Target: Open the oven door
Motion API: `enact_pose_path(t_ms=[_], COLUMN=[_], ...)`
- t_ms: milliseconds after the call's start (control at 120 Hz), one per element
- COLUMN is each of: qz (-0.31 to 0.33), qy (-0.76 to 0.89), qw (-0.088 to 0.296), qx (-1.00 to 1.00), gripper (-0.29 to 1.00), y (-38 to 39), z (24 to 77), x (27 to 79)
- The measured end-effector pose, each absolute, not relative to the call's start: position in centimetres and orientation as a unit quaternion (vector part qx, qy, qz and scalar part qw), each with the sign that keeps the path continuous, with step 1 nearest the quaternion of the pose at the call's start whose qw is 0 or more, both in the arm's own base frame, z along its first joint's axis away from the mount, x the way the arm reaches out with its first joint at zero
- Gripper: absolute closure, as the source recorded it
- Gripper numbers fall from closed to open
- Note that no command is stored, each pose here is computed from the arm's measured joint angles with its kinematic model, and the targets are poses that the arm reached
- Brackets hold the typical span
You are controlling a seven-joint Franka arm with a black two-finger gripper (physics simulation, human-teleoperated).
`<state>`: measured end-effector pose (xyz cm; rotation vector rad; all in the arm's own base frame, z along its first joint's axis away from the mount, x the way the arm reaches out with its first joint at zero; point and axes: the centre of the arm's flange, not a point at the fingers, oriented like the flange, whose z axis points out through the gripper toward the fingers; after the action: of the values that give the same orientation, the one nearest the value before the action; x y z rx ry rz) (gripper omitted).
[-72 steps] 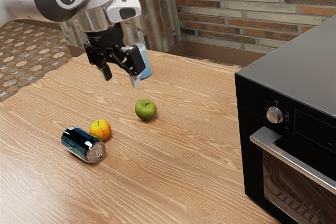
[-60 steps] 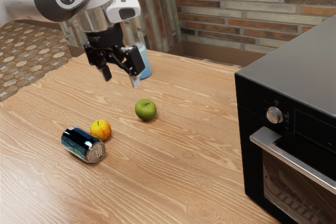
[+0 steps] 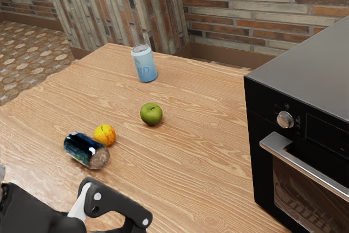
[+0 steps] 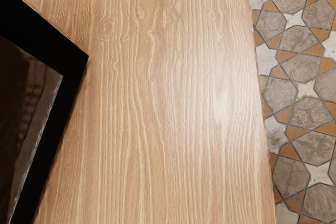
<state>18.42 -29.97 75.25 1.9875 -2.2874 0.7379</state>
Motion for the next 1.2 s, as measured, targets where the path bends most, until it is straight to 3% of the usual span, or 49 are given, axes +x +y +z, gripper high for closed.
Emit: enact_pose_path(t_ms=[242, 625, 875, 1200], qz=[0.279, 0.272, 0.230, 0.230], qy=[-0.825, -0.844, -0.859, -0.856], qw=[0.003, -0.045, -0.045, -0.056], qx=[0.491, 0.461, 0.456, 0.459], gripper=[0.00, 0.00, 0.00, 0.00], y=[-36.9, -36.6, -36.7, -35.5], z=[75.0, 72.4, 66.4, 65.6], x=[24.5, 36.8, 41.6, 44.3])
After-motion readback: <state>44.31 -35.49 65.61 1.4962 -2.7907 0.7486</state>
